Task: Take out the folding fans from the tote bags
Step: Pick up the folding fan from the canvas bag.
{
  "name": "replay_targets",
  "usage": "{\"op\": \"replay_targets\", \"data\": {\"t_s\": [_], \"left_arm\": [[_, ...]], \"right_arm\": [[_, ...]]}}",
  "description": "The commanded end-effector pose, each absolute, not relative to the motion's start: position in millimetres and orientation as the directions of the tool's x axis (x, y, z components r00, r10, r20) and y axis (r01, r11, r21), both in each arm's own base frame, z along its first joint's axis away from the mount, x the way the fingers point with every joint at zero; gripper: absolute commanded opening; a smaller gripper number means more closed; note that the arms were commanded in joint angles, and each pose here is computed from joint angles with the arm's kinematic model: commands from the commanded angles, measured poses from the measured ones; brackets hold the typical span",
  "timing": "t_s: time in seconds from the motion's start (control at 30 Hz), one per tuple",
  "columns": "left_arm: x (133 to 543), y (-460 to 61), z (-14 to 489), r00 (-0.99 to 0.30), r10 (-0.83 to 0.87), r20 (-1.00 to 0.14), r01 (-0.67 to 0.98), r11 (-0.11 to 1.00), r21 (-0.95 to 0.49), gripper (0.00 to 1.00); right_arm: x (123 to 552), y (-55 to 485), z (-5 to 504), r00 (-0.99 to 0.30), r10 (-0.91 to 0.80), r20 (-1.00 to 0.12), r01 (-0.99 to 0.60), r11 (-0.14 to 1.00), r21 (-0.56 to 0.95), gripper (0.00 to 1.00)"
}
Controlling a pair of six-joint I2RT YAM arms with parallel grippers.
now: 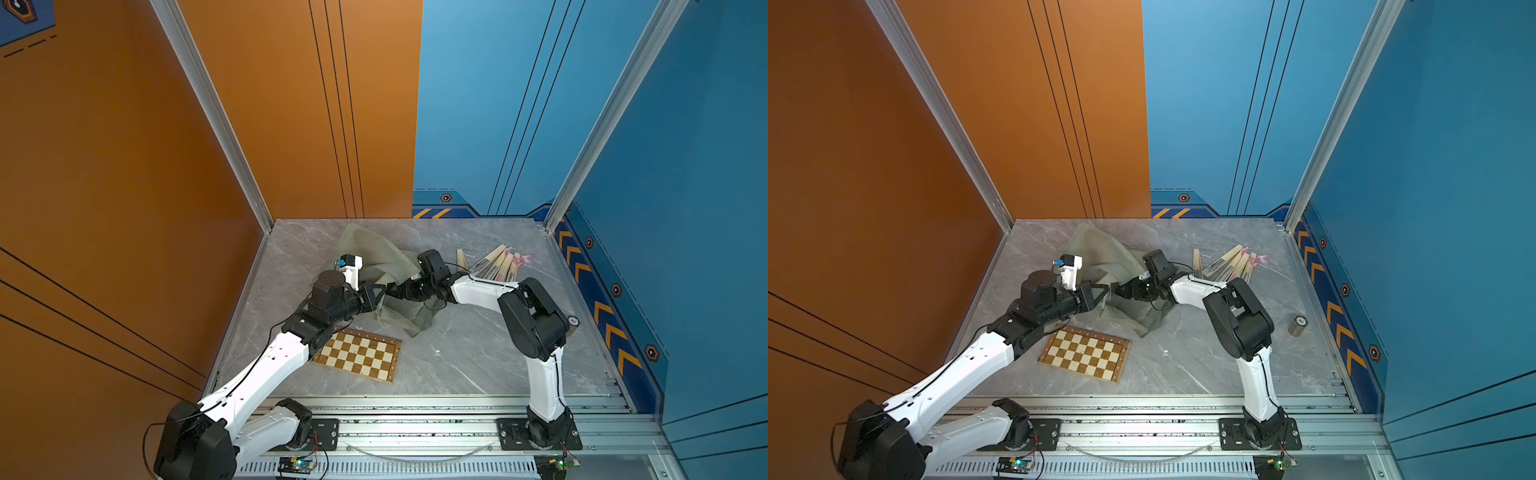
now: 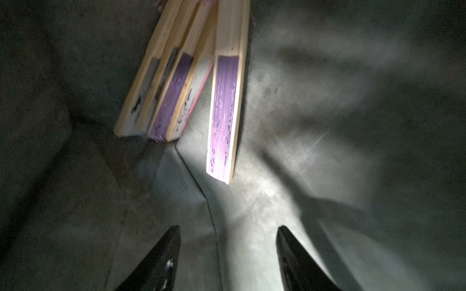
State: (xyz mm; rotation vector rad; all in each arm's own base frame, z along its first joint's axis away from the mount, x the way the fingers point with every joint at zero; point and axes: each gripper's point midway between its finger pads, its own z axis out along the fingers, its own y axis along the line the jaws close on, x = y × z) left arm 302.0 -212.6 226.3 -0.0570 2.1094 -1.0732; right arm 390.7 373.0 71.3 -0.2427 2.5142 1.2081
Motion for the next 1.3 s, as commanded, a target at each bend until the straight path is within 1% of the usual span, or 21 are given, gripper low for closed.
{"op": "replay_targets", "data": {"t_s": [0.0,0.13,0.27,0.37,0.43,0.57,0.67,0.7,0.77,0.83,0.87,0.9,0.97,1.03,1.1,1.23,1.27], "left_arm": [[292.4,-218.4,226.2,-0.73,-0.343,-0.59,0.295,0.622,-0.726,0.0],[291.6,-220.4,227.6,-0.73,-0.34,-0.593,0.307,0.613,-0.728,0.0],[291.9,-223.5,235.4,-0.722,-0.356,-0.594,0.332,0.576,-0.747,0.0],[298.1,-218.7,239.9,-0.707,-0.408,-0.578,0.324,0.54,-0.777,0.0],[304.2,-211.6,241.2,-0.694,-0.453,-0.559,0.307,0.517,-0.799,0.0],[316.0,-195.1,243.9,-0.668,-0.545,-0.507,0.263,0.465,-0.845,0.0],[325.1,-182.4,247.6,-0.651,-0.603,-0.461,0.236,0.416,-0.878,0.0],[328.1,-178.9,250.2,-0.645,-0.615,-0.454,0.234,0.407,-0.883,0.0],[331.7,-177.1,255.1,-0.648,-0.616,-0.448,0.23,0.403,-0.886,0.0],[333.9,-177.5,253.1,-0.681,-0.595,-0.427,0.201,0.409,-0.89,0.0],[334.1,-179.7,251.7,-0.704,-0.574,-0.418,0.191,0.415,-0.89,0.0],[333.7,-182.6,249.7,-0.731,-0.553,-0.399,0.18,0.408,-0.895,0.0],[335.0,-190.6,251.0,-0.777,-0.53,-0.34,0.168,0.346,-0.923,0.0],[336.9,-200.6,256.9,-0.81,-0.504,-0.299,0.185,0.265,-0.946,0.0],[338.1,-210.4,251.5,-0.842,-0.478,-0.25,0.159,0.223,-0.962,0.0],[341.3,-225.3,259.7,-0.858,-0.457,-0.233,0.183,0.151,-0.971,0.0],[343.1,-224.8,264.1,-0.853,-0.466,-0.235,0.197,0.131,-0.972,0.0]], "right_arm": [[401.2,396.7,76.0,-0.938,0.053,-0.344,-0.261,0.544,0.797,0.66],[402.7,412.4,70.2,-0.942,0.056,-0.331,-0.258,0.509,0.821,0.73],[401.4,425.5,75.9,-0.936,0.047,-0.35,-0.286,0.479,0.83,0.73],[394.8,429.2,82.5,-0.924,0.053,-0.379,-0.316,0.453,0.834,0.73],[387.3,426.3,86.5,-0.908,0.042,-0.417,-0.356,0.448,0.82,0.73],[374.2,418.2,89.6,-0.865,-0.011,-0.502,-0.445,0.48,0.756,0.73],[364.5,419.7,93.9,-0.825,-0.048,-0.563,-0.515,0.472,0.715,0.73],[362.1,419.2,108.8,-0.797,-0.045,-0.603,-0.554,0.454,0.698,0.73],[359.2,415.3,116.9,-0.764,-0.047,-0.644,-0.592,0.448,0.67,0.73],[359.0,411.9,122.1,-0.731,-0.059,-0.68,-0.625,0.457,0.633,0.73],[346.9,420.6,121.0,-0.714,-0.102,-0.693,-0.652,0.458,0.604,0.73],[346.5,420.1,116.6,-0.703,-0.134,-0.699,-0.661,0.484,0.573,0.73],[347.6,420.5,109.1,-0.696,-0.175,-0.697,-0.668,0.515,0.538,0.73],[355.7,419.5,103.1,-0.707,-0.157,-0.69,-0.645,0.544,0.537,0.73],[365.6,418.2,97.9,-0.72,-0.129,-0.682,-0.618,0.566,0.546,0.73],[378.2,421.8,99.0,-0.731,-0.124,-0.671,-0.601,0.583,0.547,0.73],[380.1,421.8,85.4,-0.746,-0.135,-0.652,-0.587,0.596,0.548,0.73]]}}
